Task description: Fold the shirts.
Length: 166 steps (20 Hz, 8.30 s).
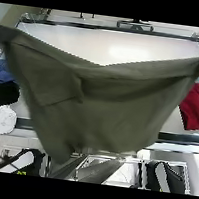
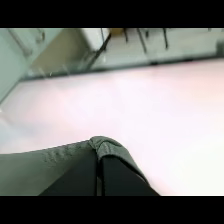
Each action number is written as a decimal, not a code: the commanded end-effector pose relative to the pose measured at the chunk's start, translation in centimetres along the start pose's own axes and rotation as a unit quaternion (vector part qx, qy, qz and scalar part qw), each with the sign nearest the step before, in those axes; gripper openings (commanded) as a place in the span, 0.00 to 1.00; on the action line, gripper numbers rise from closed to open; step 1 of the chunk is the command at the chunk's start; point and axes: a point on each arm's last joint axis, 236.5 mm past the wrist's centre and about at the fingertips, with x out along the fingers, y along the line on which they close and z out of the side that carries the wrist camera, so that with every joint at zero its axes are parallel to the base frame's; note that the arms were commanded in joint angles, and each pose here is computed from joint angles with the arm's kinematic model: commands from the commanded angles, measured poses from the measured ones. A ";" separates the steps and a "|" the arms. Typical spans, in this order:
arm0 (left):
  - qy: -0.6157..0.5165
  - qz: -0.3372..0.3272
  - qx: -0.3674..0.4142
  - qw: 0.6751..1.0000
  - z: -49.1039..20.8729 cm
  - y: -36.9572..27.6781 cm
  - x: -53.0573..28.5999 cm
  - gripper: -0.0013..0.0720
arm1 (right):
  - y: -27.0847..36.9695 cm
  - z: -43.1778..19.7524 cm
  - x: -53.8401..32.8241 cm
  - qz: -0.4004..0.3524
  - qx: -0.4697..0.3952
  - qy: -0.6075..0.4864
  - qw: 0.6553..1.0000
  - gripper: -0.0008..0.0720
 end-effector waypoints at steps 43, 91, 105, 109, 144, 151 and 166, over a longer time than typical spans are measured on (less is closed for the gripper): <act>0.151 0.090 -0.286 0.942 -14.8 32.7 8.0 0.46 | -23.2 -18.8 14.8 -0.111 0.212 0.199 0.950 0.38; 0.205 0.216 -0.455 0.839 -39.9 14.9 7.6 0.05 | -11.2 -37.0 4.1 -0.028 0.324 0.444 0.835 0.49; 0.180 0.215 -0.414 0.866 -36.9 13.8 7.1 0.06 | -10.3 -36.3 1.5 0.009 0.375 0.443 0.815 0.04; 0.130 0.186 -0.387 0.894 -32.2 13.9 6.9 0.06 | -11.4 -34.2 1.5 0.001 0.364 0.423 0.830 0.04; 0.121 0.125 -0.281 0.944 -12.3 32.5 7.5 0.42 | -24.6 -25.0 14.4 -0.133 0.197 0.286 0.928 0.84; 0.127 0.120 -0.285 0.942 -12.1 30.1 6.9 0.42 | -20.1 -28.5 17.2 -0.043 0.201 0.353 0.913 0.80; 0.248 0.047 -0.175 0.952 -19.7 17.2 34.3 0.02 | -7.8 -14.7 17.9 0.143 0.195 0.274 0.931 0.04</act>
